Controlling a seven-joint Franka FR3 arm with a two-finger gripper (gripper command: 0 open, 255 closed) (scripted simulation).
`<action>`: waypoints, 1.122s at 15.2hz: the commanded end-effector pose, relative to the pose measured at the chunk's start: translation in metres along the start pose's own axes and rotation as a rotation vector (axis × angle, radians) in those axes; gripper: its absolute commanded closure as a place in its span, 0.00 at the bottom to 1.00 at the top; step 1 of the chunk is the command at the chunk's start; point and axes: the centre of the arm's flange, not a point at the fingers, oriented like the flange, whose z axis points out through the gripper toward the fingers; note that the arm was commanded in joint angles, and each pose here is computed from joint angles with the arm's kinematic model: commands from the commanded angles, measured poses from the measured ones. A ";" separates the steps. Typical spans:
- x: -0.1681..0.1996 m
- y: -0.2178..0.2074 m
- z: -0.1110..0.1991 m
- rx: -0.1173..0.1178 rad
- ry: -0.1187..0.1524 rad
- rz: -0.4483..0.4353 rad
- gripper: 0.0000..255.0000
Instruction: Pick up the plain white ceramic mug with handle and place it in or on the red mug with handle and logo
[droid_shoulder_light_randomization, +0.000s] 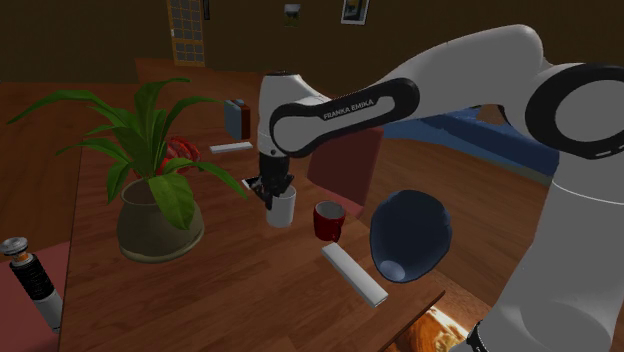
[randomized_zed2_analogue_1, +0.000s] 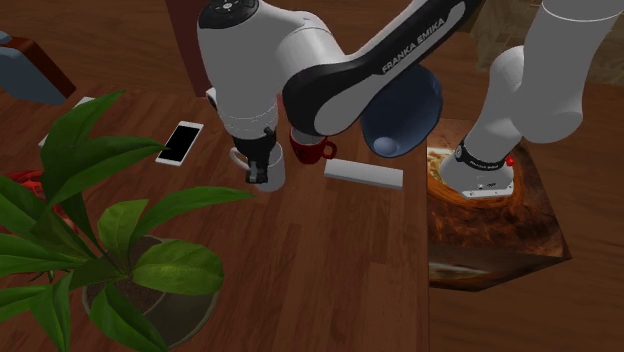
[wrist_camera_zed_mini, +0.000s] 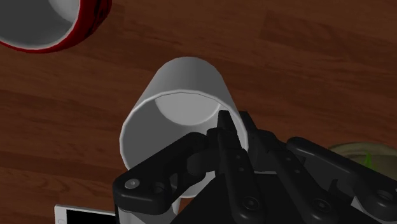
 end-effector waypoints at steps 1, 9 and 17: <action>-0.001 0.001 -0.011 0.000 0.000 0.000 1.00; 0.001 0.001 -0.053 0.000 0.000 0.000 1.00; 0.002 0.001 -0.095 0.000 0.000 0.000 1.00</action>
